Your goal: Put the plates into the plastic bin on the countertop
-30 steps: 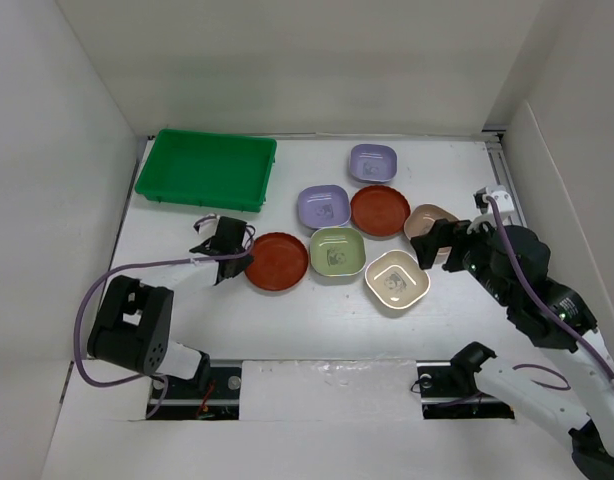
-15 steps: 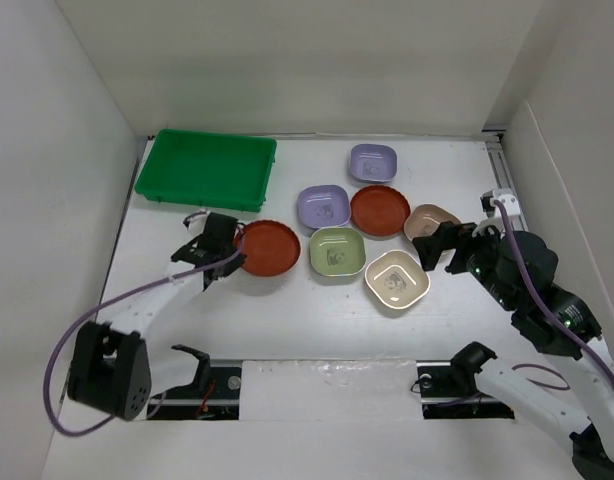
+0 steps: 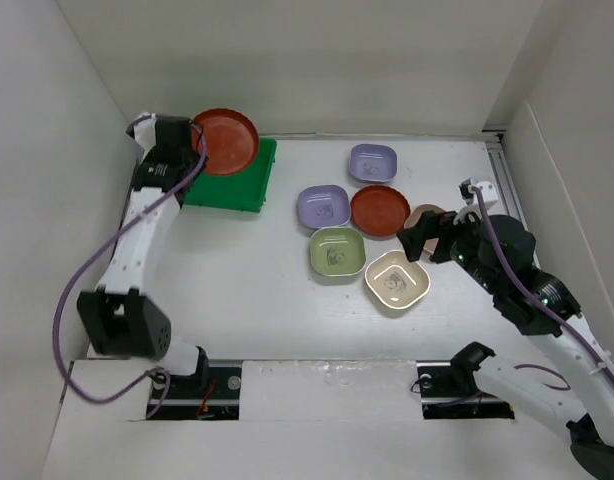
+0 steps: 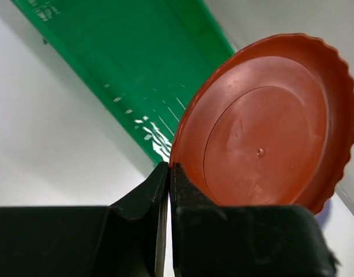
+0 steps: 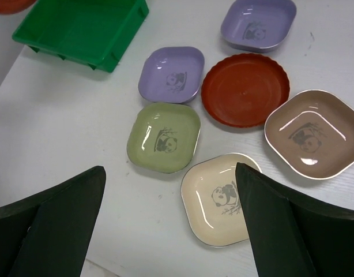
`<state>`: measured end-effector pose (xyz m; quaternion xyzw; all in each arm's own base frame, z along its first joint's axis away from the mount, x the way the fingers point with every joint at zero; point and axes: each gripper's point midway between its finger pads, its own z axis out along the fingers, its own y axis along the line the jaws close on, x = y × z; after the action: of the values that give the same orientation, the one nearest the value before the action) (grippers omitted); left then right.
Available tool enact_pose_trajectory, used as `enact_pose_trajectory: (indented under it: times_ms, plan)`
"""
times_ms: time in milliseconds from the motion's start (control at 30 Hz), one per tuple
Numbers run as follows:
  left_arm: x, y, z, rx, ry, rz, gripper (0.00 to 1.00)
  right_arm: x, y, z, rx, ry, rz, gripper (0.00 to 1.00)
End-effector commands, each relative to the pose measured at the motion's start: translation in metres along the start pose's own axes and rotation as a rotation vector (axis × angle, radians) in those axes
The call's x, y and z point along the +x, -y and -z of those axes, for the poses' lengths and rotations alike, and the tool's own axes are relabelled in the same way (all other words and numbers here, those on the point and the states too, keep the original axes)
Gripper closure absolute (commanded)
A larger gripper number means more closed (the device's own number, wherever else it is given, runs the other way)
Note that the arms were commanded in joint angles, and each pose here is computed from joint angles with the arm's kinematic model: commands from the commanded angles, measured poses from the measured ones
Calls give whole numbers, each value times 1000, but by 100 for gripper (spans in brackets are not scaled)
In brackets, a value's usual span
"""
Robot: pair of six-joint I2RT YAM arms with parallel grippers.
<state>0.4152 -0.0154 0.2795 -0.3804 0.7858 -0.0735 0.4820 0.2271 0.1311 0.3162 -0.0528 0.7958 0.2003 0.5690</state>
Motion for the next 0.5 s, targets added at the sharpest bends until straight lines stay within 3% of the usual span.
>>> enact_pose_trajectory:
  times_ms: [0,200,233,467]
  plan:
    - [4,-12,-58,-105,-41,-22,100,-20,-15,0,-65,66,-13,0]
    - [8,-3,-147,-115,-75,-46,100,-9,-17,-2,-89,47,-10,0]
    - [32,-13,-169,-150,-143,-74,100,-9,-17,-1,-92,55,-12,0]
    - [37,-21,-204,-202,-138,-70,100,4,-17,-3,-105,27,-8,0]
